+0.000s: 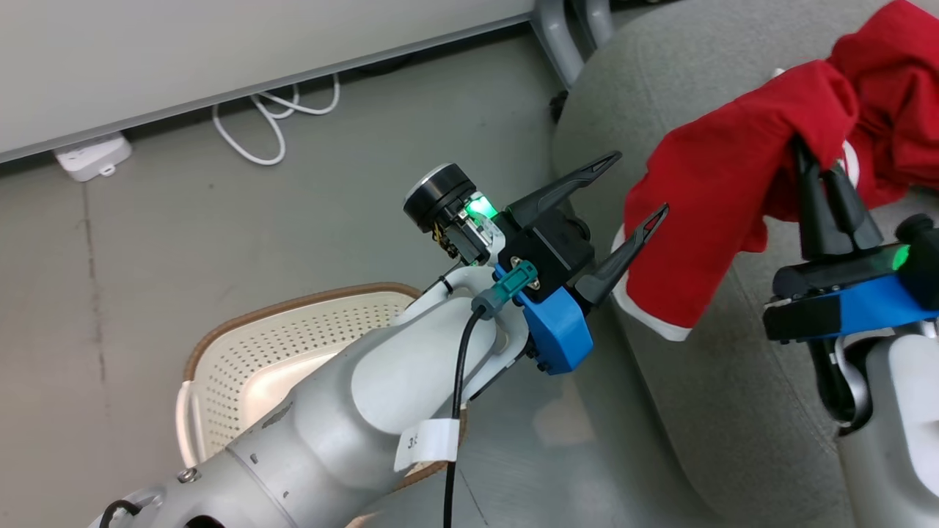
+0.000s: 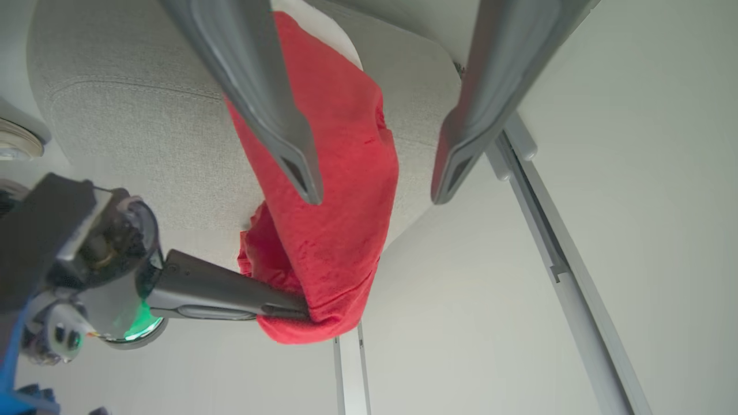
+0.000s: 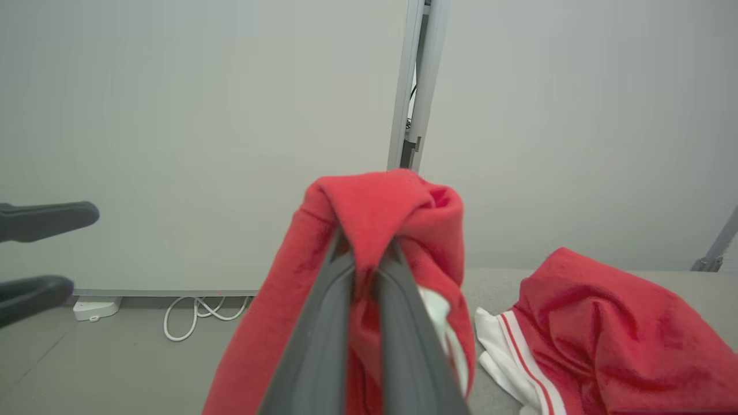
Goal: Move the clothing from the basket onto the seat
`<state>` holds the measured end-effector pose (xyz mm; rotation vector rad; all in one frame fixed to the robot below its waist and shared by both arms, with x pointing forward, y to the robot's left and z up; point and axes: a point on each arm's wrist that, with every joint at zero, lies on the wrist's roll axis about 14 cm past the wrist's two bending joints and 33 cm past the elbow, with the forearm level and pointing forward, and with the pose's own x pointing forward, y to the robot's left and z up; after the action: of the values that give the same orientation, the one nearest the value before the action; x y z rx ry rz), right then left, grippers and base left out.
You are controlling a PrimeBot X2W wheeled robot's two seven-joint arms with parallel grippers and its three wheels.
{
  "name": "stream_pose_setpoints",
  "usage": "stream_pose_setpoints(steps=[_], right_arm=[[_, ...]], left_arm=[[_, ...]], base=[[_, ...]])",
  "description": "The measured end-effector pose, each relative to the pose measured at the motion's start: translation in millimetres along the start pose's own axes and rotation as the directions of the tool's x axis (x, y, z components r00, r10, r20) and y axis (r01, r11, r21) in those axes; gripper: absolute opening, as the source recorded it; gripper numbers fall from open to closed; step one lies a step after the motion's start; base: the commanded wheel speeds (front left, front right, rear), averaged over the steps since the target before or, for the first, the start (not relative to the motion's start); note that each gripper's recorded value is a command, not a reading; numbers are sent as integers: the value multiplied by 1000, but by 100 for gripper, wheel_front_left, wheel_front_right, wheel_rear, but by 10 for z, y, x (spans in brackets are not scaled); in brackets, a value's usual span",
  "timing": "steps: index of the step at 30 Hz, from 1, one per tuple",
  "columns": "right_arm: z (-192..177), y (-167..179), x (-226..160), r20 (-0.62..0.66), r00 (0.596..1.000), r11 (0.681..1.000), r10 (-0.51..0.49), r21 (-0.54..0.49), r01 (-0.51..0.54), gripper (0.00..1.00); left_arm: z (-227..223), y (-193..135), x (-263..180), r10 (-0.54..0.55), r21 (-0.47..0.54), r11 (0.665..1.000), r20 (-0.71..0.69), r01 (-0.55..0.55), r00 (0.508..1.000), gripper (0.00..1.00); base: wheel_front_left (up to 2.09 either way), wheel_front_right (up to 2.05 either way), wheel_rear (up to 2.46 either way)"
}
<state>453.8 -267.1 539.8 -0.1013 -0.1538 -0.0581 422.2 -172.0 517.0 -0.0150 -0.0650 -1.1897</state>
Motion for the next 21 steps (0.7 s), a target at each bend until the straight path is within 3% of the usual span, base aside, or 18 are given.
stream_pose_setpoints(steps=[11,21], right_arm=[[-68,-538,-365,-43,987,987,-155,-53,153,0],[-133,-616,-494,-67,979,981,-191,-56,187,0]], left_arm=[[-137,-351,174,-121,-38,992,-5,121,993,100],[-192,-443,186,-145,-57,988,-14,144,989,100]], base=[[0,0,0],[0,0,0]])
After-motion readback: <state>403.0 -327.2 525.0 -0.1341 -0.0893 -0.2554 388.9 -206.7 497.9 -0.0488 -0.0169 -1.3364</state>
